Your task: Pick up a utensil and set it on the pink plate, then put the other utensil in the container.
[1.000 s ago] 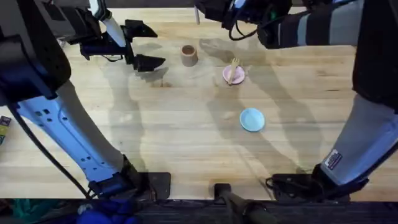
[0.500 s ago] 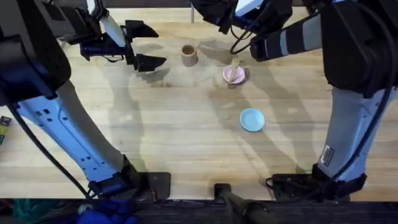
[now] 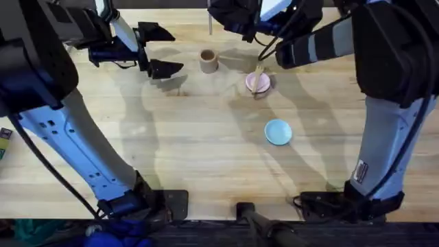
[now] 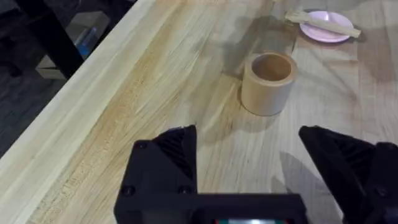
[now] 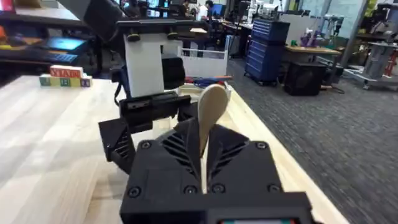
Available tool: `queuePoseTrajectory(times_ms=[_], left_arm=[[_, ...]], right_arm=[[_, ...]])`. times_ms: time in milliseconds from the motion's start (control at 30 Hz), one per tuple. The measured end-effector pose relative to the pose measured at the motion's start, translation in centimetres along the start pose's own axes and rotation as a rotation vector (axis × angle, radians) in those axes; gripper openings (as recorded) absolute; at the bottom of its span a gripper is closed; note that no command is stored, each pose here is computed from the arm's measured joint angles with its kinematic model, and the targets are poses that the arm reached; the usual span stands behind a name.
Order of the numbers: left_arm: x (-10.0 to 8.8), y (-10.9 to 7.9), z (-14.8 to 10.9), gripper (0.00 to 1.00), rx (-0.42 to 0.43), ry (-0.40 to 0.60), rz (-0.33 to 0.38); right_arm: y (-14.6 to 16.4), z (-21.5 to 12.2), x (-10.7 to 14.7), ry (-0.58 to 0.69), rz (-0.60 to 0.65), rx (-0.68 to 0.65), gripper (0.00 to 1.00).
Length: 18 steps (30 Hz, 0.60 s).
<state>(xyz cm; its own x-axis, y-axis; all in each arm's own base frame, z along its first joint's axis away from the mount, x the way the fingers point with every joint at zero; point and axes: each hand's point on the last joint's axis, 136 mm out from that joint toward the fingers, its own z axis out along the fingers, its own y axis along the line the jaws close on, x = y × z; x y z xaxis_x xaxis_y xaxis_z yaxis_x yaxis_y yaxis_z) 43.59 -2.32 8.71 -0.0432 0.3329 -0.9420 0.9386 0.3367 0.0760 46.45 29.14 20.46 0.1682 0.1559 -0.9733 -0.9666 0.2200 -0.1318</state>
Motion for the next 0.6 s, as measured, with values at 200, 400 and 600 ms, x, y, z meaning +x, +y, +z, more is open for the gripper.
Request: queuePoseTrajectory(times_ms=[200, 400, 600], left_arm=[[0.0, 0.0, 0.0, 0.993, 0.0, 0.0, 0.0], [0.0, 0.0, 0.0, 0.993, 0.0, 0.0, 0.0], [0.0, 0.0, 0.0, 0.993, 0.0, 0.0, 0.0]], right_arm=[[0.6, -0.1, 0.9, 0.014, 0.024, -0.009, 0.034], [3.6, 2.6, 3.1, 0.043, 0.045, -0.077, 0.035], [4.9, 3.8, 4.3, 0.074, 0.047, -0.103, 0.034]])
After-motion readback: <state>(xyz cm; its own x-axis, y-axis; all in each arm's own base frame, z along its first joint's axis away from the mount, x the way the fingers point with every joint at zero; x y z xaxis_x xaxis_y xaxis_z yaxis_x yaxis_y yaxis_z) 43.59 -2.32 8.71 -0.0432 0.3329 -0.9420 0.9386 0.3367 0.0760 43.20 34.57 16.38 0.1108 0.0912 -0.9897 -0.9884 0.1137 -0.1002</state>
